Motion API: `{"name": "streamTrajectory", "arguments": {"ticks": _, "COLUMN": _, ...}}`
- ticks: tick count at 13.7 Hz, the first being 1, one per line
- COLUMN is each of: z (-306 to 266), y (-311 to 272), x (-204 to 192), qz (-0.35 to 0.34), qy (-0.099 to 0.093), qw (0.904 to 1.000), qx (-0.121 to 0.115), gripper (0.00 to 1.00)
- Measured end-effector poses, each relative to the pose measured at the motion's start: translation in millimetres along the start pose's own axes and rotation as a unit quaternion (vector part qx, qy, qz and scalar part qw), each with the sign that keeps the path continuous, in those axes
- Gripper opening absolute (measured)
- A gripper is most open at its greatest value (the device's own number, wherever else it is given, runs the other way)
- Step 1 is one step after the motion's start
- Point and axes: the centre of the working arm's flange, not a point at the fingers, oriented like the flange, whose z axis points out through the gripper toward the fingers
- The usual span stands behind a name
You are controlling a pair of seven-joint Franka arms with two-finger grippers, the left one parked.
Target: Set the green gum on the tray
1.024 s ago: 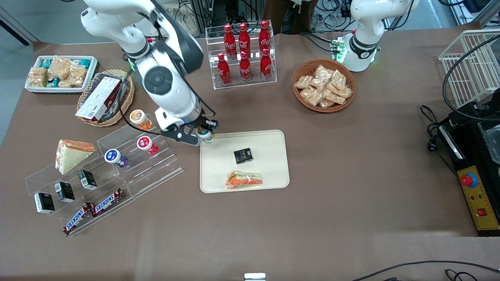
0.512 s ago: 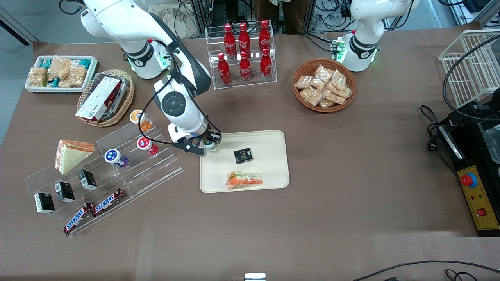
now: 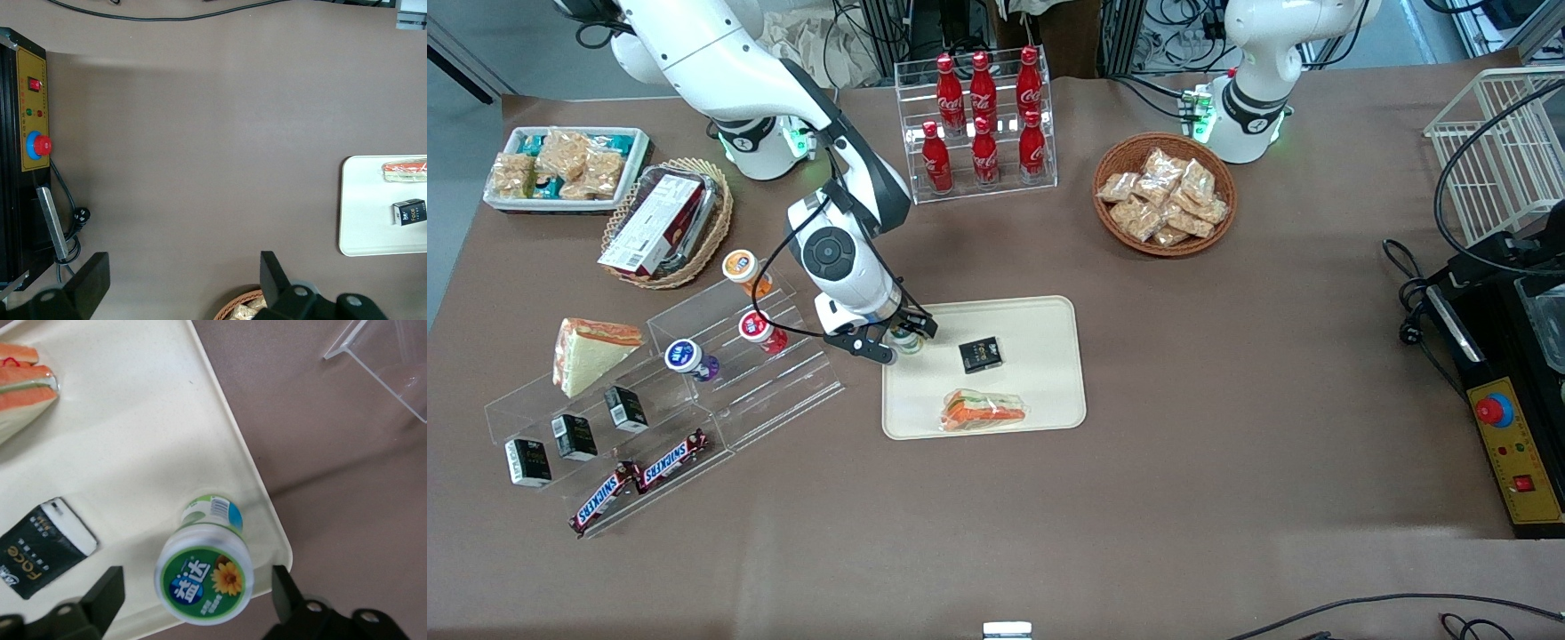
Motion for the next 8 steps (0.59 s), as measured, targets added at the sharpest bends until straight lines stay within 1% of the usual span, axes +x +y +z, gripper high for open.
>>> {"name": "streamTrajectory", "arguments": {"ticks": 5, "z": -4.2, "y": -1.6, "x": 1.4, "qz": 0.000, "qy": 0.003, "qw": 1.0000, "qx": 0.004, "gripper": 1.00}}
{"name": "streamTrajectory", "arguments": {"ticks": 7, "z": -24.3, "y": -7.5, "x": 2.2, "qz": -0.012, "qy": 0.005, "qw": 0.9999, "qx": 0.004, "gripper": 1.00}}
{"name": "streamTrajectory", "arguments": {"ticks": 8, "z": -47.1, "y": -14.0, "x": 1.7, "qz": -0.023, "qy": 0.002, "qw": 0.9997, "qx": -0.004, "gripper": 1.00}}
